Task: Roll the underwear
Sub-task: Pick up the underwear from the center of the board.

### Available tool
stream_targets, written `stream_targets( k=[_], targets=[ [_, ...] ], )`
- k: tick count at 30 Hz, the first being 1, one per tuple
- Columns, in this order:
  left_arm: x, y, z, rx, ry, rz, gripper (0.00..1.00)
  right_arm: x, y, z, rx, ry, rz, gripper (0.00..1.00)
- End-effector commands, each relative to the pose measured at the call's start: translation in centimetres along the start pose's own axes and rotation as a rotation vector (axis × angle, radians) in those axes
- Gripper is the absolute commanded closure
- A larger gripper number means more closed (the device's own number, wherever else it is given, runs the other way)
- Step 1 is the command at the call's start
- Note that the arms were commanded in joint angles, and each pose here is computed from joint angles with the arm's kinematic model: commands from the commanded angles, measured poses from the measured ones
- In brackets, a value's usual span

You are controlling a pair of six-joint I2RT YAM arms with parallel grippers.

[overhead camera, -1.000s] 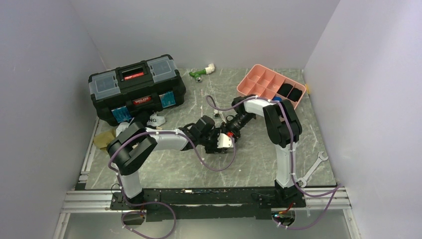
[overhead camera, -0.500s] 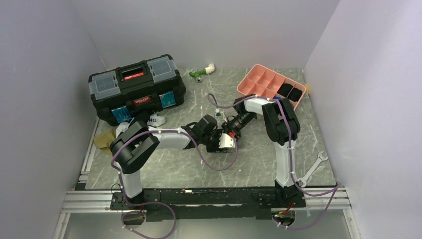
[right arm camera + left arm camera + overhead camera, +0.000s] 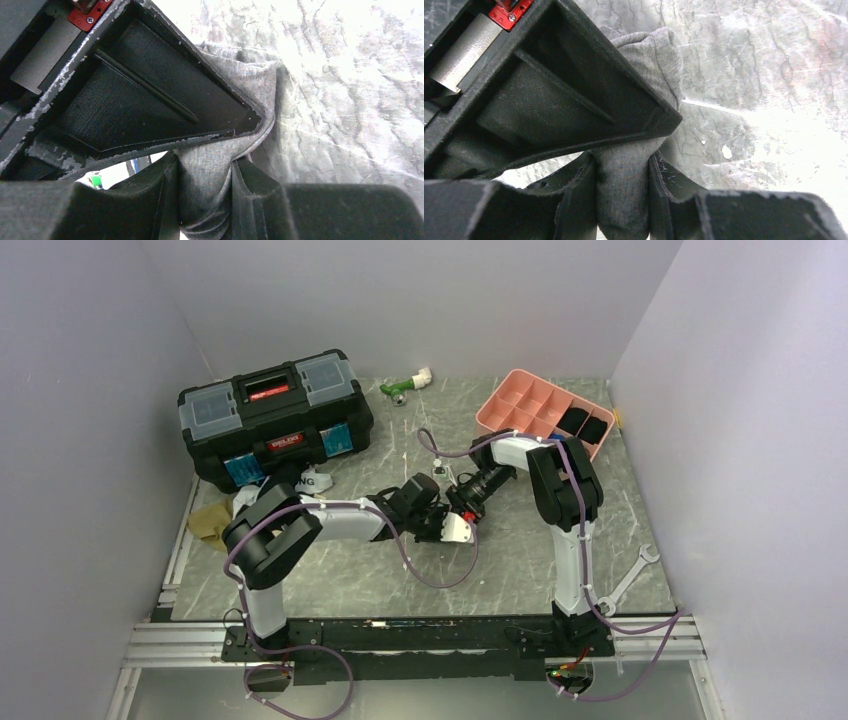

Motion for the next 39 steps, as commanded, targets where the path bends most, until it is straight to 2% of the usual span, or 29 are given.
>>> stream_targets(
  k=[1, 2, 4, 7, 10, 23, 27, 34, 39],
  targets=[
    [2.3, -0.2, -1.6, 0.043, -0.017, 0.141, 1.00, 0.2, 0.0, -0.8, 0.065, 0.049, 0.023, 0.81],
    [2.3, -0.1, -1.6, 0.036, -0.021, 0.143, 1.00, 0.1, 0.2, -0.6, 0.069, 0.052, 0.016, 0.76],
    [2.1, 0.3, -1.3, 0.013, -0.030, 0.147, 1.00, -0.1, 0.6, -0.4, 0.076, 0.054, 0.009, 0.58],
    [1.8, 1.1, -1.0, -0.021, -0.042, 0.143, 1.00, -0.2, 1.2, 0.1, 0.104, 0.062, -0.004, 0.36],
    [1.3, 1.9, -0.7, -0.050, -0.052, 0.133, 1.00, -0.4, 2.0, 0.6, 0.160, 0.074, -0.024, 0.26],
    [0.1, 5.1, 0.9, -0.164, -0.047, 0.112, 1.00, -1.1, 7.9, 3.3, 0.450, 0.117, -0.130, 0.23],
    [-0.2, 6.3, 2.0, -0.200, -0.023, 0.106, 1.00, -1.6, 10.9, 4.8, 0.553, 0.137, -0.204, 0.24],
    [-0.7, 9.7, 4.6, -0.287, 0.042, 0.107, 1.00, -2.7, 16.4, 5.7, 0.839, 0.103, -0.343, 0.27],
    [-1.0, 11.7, 5.9, -0.323, 0.091, 0.121, 1.00, -3.3, 19.6, 4.6, 1.022, 0.066, -0.366, 0.31]
  ],
)
Point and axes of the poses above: each gripper's point midway between its finger pads, its own y axis back along the fingers, its own z axis along the line the jaws close on, x = y × z, the point moved 9 cm from there along y, back along the fingers, and after that the axes turned 10 degrees about -y, right-handed, at the moved point
